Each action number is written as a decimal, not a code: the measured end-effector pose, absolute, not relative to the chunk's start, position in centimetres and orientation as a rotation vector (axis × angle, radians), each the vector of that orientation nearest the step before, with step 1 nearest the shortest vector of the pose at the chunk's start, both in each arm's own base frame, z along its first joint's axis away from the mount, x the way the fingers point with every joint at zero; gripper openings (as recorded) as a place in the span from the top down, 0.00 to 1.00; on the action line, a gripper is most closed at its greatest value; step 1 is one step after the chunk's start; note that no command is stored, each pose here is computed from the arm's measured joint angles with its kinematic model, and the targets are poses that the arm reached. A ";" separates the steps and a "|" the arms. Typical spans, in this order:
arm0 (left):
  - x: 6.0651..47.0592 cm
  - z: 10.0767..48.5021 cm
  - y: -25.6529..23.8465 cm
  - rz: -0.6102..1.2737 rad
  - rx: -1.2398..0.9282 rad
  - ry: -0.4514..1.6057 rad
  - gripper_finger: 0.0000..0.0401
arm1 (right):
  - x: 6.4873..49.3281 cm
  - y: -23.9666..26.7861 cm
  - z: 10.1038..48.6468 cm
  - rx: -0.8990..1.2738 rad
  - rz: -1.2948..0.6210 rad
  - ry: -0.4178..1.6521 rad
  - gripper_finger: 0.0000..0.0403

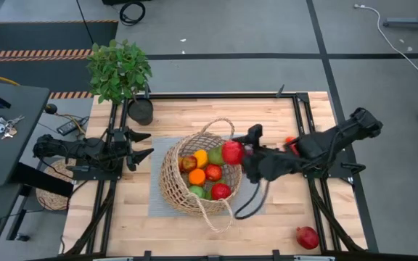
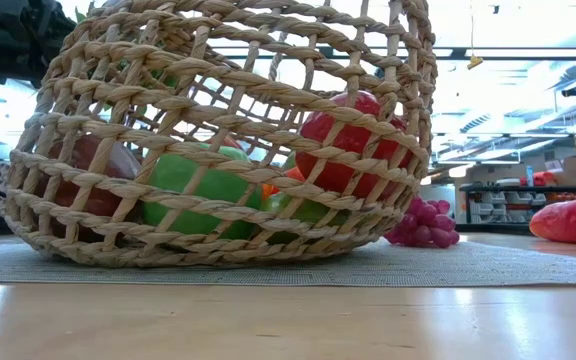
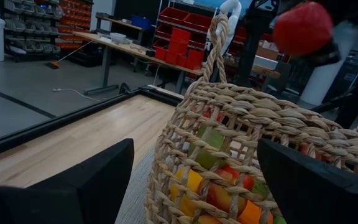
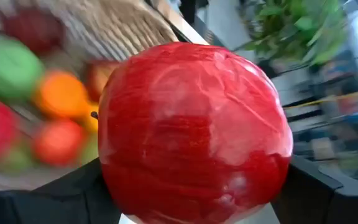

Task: Build produce basket
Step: Put the red apple into the brown basket

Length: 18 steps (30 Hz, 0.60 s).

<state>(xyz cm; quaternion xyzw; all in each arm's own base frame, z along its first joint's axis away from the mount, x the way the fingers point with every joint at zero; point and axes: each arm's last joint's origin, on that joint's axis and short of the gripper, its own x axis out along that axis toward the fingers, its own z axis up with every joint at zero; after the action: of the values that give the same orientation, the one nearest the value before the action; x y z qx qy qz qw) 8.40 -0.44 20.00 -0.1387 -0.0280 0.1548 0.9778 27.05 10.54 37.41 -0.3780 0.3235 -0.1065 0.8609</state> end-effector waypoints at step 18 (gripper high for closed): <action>8.4 20.0 -0.4 0.312 -0.279 -0.056 0.13 | 32.7 11.9 31.9 -1.558 -0.233 0.941 0.20</action>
<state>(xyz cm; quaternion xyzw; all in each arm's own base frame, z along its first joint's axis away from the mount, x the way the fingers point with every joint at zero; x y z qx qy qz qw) 8.40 -0.44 20.00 -0.1385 -0.0280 0.1549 0.9778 32.75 11.86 31.90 -0.6742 0.4073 -0.1006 0.6077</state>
